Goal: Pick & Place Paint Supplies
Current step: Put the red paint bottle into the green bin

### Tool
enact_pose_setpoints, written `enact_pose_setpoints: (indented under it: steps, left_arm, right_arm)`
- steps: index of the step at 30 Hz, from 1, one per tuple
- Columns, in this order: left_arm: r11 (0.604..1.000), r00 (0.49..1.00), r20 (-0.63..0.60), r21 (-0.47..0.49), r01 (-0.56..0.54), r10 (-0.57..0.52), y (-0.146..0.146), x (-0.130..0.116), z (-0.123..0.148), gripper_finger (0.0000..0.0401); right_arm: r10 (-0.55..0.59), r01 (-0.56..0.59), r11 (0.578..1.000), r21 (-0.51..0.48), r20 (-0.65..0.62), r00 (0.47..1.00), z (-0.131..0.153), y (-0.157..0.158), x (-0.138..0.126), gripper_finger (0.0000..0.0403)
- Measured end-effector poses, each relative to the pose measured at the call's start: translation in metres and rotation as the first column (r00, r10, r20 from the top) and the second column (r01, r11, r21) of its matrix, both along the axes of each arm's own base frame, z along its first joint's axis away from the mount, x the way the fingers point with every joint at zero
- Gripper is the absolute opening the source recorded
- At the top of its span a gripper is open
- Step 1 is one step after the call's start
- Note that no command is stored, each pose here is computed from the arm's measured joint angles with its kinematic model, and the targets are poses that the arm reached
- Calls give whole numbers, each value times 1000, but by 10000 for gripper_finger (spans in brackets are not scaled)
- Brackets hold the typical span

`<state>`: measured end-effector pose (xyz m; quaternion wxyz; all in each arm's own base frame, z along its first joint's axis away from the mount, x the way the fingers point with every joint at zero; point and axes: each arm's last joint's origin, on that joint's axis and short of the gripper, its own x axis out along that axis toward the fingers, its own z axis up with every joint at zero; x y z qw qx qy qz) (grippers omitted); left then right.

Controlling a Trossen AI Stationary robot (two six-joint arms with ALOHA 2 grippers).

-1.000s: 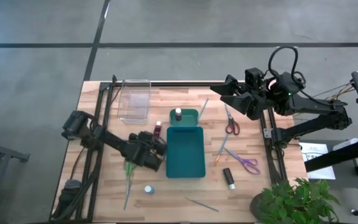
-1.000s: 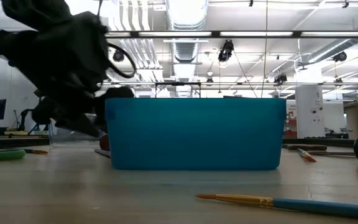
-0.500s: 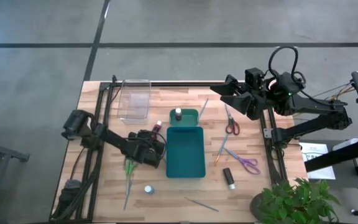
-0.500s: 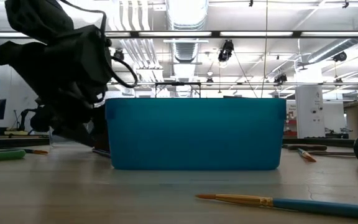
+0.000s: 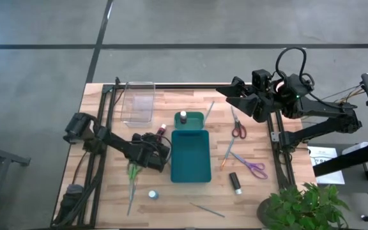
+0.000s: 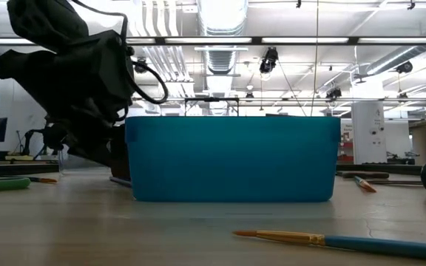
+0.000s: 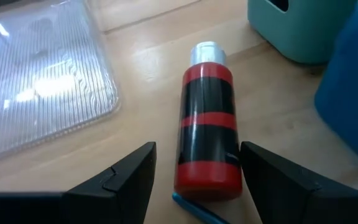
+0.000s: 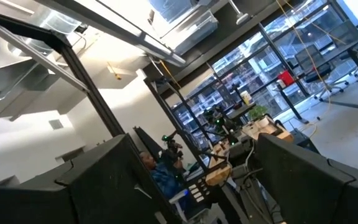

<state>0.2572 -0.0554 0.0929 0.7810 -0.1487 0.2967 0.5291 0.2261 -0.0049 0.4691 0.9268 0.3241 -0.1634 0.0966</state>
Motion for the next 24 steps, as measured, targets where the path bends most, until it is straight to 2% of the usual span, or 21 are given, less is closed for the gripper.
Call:
enact_pose_setpoints:
  steps: [7, 11, 17, 24]
  left_arm:
    - [1000, 1000, 6, -9, -7, 7, 2, -3, -4, 232]
    - [999, 1000, 24, -47, -5, 6, 3, -5, -9, 196]
    - [998, 999, 44, -55, -4, 7, 3, -4, -9, 144]
    - [998, 999, 46, -56, -4, 6, 3, -4, -9, 153]
  right_arm:
    - [-3, 3, 1000, 1, 0, 1000, 0, 0, 0, 353]
    - [-3, 3, 1000, 2, 0, 1000, 0, 0, 0, 353]
    - [-2, 2, 1000, 3, -1, 1000, 0, 0, 0, 353]
    - [-2, 2, 1000, 4, -1, 1000, 0, 0, 0, 353]
